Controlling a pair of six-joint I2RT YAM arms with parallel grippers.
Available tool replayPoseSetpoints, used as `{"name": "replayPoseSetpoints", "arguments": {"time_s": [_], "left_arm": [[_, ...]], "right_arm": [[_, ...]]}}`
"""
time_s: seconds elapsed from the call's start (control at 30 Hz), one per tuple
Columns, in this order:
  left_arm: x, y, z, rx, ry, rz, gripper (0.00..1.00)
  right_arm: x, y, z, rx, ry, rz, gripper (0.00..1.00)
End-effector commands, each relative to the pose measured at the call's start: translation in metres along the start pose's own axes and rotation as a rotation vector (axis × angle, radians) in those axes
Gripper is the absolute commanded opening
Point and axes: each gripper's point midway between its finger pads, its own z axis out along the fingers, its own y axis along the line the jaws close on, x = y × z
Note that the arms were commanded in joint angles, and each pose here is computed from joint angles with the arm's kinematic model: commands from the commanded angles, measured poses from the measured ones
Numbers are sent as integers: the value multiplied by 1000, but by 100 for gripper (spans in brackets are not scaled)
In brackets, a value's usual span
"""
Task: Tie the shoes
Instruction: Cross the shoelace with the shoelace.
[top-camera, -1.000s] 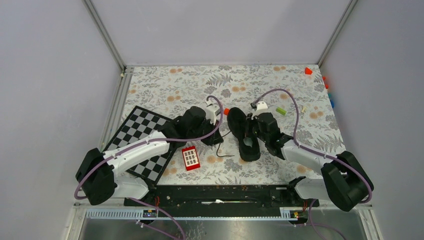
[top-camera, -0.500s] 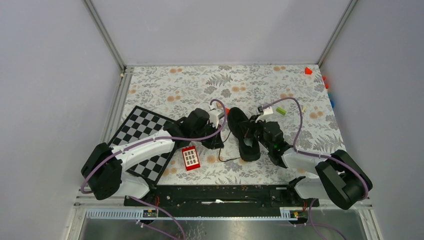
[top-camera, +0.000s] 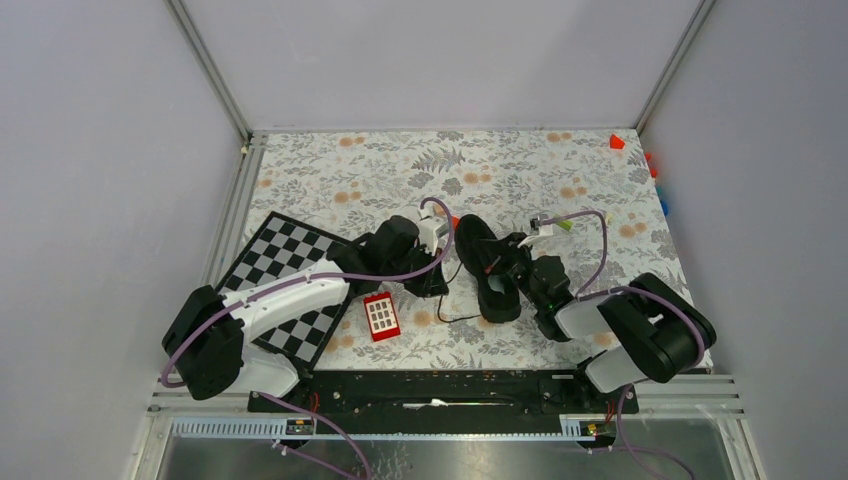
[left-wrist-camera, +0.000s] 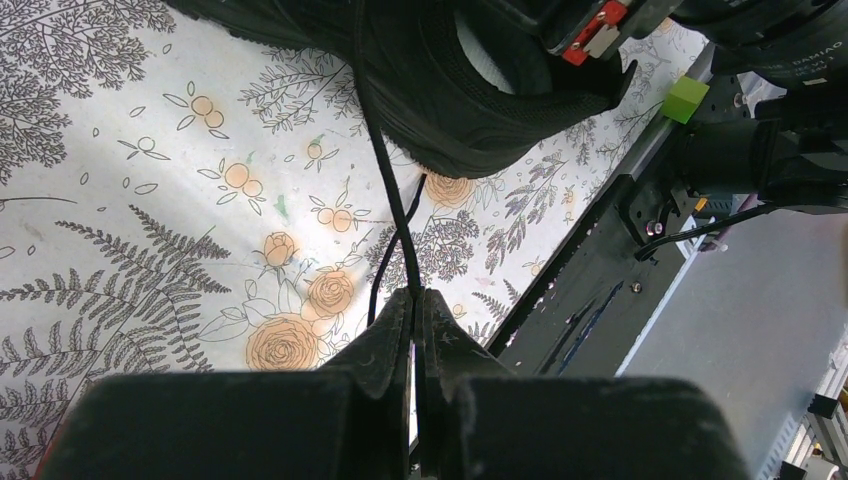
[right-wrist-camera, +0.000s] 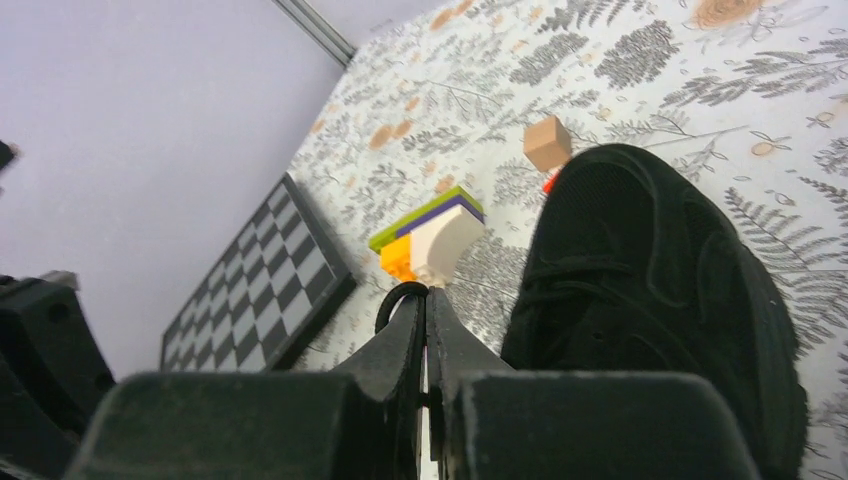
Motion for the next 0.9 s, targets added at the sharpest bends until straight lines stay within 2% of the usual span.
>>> {"name": "replayPoseSetpoints", "arguments": {"time_s": [0.0,0.37,0.63,0.87], "left_arm": [[-31,-17,-8,40,-89,54,0],[-35,-16,-9,41,-104,58,0],[-39,-16,-9,41,-111,65,0],[-47,-12,-11,17,-140,65,0]], "right_arm": [[-44,41,5,-140,-157,95,0],[-67,31,-13,-40,-166,-89,0],[-47,10,-14,82,-21,-151,0],[-62,-9,-33,201,-4,-322,0]]}}
